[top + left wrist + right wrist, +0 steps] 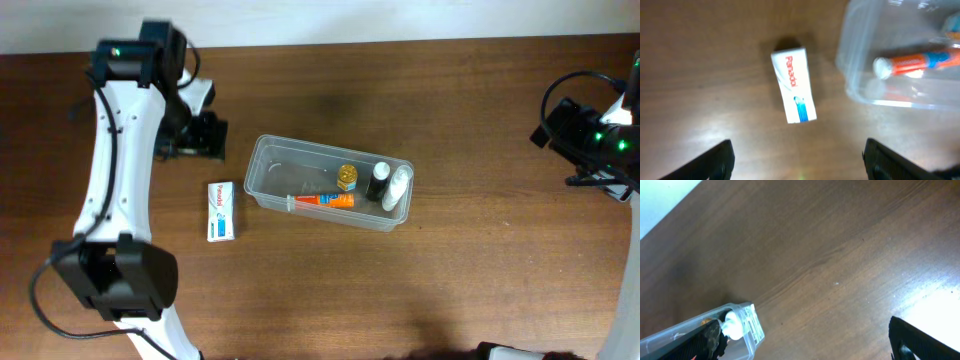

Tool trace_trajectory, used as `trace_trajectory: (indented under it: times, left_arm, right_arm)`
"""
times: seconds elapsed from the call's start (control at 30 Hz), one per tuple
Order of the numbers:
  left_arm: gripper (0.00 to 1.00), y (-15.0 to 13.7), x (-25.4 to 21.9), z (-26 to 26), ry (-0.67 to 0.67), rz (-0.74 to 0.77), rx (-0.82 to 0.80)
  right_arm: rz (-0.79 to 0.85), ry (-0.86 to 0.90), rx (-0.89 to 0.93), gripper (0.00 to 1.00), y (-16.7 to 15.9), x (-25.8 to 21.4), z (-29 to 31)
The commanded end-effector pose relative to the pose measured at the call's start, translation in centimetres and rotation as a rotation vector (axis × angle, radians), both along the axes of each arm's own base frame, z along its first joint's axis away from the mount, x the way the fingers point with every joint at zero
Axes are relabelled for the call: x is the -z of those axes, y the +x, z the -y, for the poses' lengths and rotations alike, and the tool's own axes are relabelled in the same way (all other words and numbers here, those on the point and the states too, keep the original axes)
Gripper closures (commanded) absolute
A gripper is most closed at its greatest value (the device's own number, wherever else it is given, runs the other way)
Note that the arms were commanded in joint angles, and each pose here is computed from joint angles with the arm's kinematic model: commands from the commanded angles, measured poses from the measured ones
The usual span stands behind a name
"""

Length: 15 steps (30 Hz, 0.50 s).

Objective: Pack container
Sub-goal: 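Grasp the white Panadol box with the left gripper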

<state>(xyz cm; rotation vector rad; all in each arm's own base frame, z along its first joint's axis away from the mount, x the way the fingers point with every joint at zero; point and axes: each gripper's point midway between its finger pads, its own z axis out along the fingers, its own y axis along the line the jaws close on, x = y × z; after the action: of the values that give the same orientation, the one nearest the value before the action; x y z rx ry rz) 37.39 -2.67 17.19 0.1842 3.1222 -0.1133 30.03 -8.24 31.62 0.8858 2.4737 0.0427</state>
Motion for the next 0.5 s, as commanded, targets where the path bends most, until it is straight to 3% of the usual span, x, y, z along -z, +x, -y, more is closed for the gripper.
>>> trace_trajectory:
  times: [0.0,0.27,0.47]
  left_arm:
    - [0.17,-1.4,4.3,-0.2,-0.040,-0.096,-0.057]
    - [0.17,-3.7,12.7,-1.1,-0.061,-0.158,-0.117]
    - [0.17,-4.3,16.2,-1.0,-0.067,-0.133,-0.115]
  right_arm:
    - [0.001,0.001,0.012,0.02,0.0,0.0,0.3]
    - [0.001,0.001,0.012,0.02,0.0,0.0,0.3]
    - [0.001,0.001,0.012,0.02,0.0,0.0,0.3]
